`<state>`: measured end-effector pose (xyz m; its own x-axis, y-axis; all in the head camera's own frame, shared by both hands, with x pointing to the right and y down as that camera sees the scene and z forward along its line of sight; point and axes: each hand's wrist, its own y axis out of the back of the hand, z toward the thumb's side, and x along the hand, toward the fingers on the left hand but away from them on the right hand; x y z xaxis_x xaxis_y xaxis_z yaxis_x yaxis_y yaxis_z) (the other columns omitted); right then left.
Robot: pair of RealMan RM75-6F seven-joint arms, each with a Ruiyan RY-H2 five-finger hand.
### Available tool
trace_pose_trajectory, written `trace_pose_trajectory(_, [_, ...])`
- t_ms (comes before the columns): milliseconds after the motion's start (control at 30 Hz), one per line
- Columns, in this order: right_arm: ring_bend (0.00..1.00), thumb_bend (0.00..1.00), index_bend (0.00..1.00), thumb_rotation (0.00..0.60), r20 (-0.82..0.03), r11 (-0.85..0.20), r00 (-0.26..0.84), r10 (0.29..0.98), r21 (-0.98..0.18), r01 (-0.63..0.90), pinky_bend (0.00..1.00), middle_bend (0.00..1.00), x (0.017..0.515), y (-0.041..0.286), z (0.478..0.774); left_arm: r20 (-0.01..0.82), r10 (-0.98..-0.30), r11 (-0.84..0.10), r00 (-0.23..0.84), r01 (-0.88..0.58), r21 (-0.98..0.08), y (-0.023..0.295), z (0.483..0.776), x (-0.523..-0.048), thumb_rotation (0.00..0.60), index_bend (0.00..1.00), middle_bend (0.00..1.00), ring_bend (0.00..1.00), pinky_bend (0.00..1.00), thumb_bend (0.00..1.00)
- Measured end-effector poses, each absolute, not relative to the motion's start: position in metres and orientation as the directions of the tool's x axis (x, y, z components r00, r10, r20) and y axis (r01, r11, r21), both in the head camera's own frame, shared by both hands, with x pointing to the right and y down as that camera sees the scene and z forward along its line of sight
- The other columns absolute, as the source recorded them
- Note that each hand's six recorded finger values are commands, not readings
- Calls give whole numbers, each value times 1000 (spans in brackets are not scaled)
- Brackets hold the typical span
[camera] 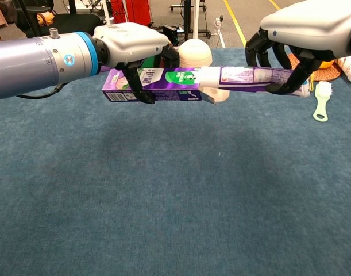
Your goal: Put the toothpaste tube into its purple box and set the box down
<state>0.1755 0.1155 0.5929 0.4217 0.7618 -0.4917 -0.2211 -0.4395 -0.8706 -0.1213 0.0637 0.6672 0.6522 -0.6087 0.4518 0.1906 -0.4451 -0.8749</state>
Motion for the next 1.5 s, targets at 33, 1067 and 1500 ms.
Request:
trace_pose_trajectory(33, [602, 551, 585, 600, -493, -440, 421, 761, -870, -224, 633, 647, 175, 116, 593, 451, -608, -446, 653, 189, -875, 64, 667, -121, 600, 450, 406, 348, 559, 230])
trace_pose_trajectory(1067, [606, 554, 593, 600, -518, -427, 368, 772, -852, -303, 634, 655, 182, 106, 603, 457, -596, -450, 660, 197, -871, 68, 667, -115, 600, 450, 406, 348, 559, 230])
trace_pose_trajectory(1500, [611, 555, 595, 600, -529, -388, 347, 774, -831, -399, 639, 657, 180, 108, 607, 465, -592, -455, 659, 202, -867, 69, 668, -102, 600, 450, 406, 348, 559, 231])
